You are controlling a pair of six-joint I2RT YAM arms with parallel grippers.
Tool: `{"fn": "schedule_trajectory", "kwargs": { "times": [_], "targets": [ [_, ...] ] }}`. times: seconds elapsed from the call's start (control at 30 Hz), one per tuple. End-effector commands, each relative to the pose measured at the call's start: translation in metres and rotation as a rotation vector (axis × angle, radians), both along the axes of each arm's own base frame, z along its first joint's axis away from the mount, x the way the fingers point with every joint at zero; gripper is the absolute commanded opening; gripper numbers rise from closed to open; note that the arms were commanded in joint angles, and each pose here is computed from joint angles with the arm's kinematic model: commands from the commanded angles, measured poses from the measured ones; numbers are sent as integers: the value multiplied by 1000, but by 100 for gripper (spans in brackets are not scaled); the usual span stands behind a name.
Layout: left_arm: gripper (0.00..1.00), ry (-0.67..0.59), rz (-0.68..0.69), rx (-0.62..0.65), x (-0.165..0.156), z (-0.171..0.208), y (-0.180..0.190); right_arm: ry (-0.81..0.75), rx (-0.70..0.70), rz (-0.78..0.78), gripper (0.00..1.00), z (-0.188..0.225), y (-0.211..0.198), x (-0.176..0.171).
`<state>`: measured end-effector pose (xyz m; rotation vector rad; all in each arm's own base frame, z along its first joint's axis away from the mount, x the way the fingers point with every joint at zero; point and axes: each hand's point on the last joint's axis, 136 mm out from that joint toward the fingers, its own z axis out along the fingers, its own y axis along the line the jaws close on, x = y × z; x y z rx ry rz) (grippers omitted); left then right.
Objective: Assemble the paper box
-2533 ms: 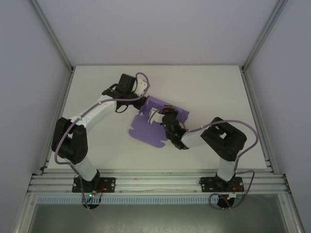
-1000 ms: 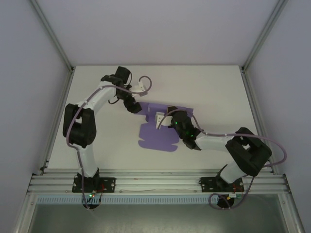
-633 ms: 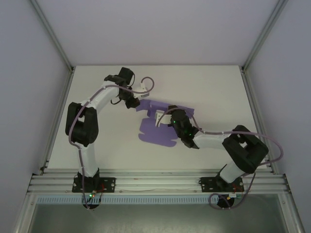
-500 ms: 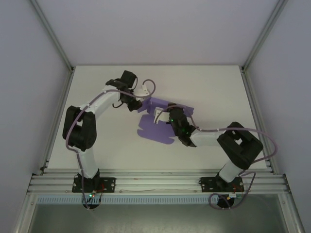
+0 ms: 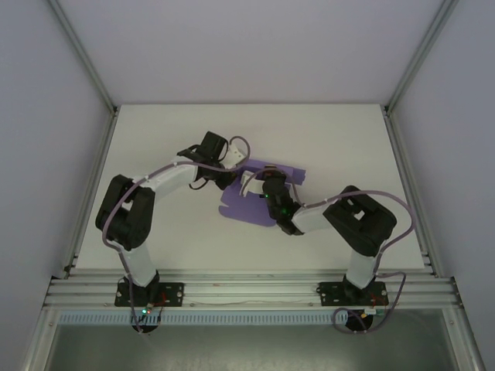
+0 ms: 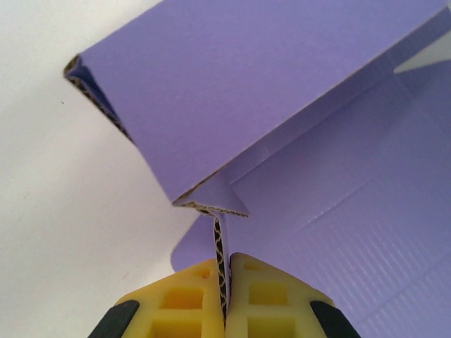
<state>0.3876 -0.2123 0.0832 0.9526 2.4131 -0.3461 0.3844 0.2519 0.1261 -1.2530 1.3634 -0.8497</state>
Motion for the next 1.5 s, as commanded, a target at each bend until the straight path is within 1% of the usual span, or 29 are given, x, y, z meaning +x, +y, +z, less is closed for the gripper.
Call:
{"fn": "schedule_trajectory", "kwargs": {
  "times": [0.0,0.1,0.13,0.17,0.2,0.27,0.3,0.33,0.4,0.47,0.53,0.63,0.7,0.73,0.83,0.97,1.03,1.1,1.17,1.2,1.27,1.33,1.43,1.47],
  "targets": [
    [0,-28,19,-113,-4,12,-22,18,6,-10,0,-16,-4,-5],
    [1,-43,75,-84,-3,10,-11,24,-25,-2,0,-22,-8,-10],
    [7,-42,82,-73,-5,8,-8,26,-32,-4,0,-24,-10,-10],
    [10,-42,88,-61,-6,8,-5,25,-38,-6,0,-24,-10,-11],
    [16,-45,93,-53,-7,9,-3,23,-42,-8,0,-24,-11,-11],
    [20,-53,109,-32,-6,12,2,13,-50,-5,0,-21,-12,-12],
    [26,-65,116,-17,-5,14,5,10,-54,-4,0,-20,-12,-12],
    [28,-74,119,3,-5,15,9,6,-54,-8,0,-19,-13,-12],
    [35,-86,125,26,-4,18,13,4,-50,0,0,-17,-12,-13],
    [40,-79,116,20,-5,20,11,15,-55,18,0,-20,-12,-15],
    [43,-61,108,13,-8,19,10,22,-73,22,0,-25,-13,-17],
    [54,-56,116,13,-12,16,12,10,-95,16,0,-29,-15,-17],
    [93,-61,132,9,-14,16,16,2,-106,13,0,-31,-17,-18],
    [100,-66,145,4,-15,18,18,0,-101,15,0,-31,-17,-19],
    [100,-112,199,-27,-14,33,27,3,-96,23,0,-31,-17,-21],
    [100,-203,292,-103,-9,65,48,4,-99,42,0,-27,-15,-23],
    [100,-244,388,-139,-1,80,67,-3,-99,47,0,-24,-15,-23],
    [100,-273,538,-179,11,90,98,-5,-97,52,0,-22,-13,-23],
    [100,-260,675,-212,22,89,130,-6,-99,55,0,-21,-13,-23],
    [100,-255,709,-211,28,85,141,-6,-102,56,0,-21,-13,-23],
    [100,-247,704,-168,40,73,149,-6,-104,57,0,-22,-12,-23],
    [100,-225,689,-148,54,62,146,-11,-101,55,0,-21,-12,-23],
    [100,-161,568,-176,65,49,123,-22,-98,52,0,-19,-11,-22],
    [97,-159,537,-172,68,44,119,-23,-97,51,0,-19,-11,-22]
  ]
}}
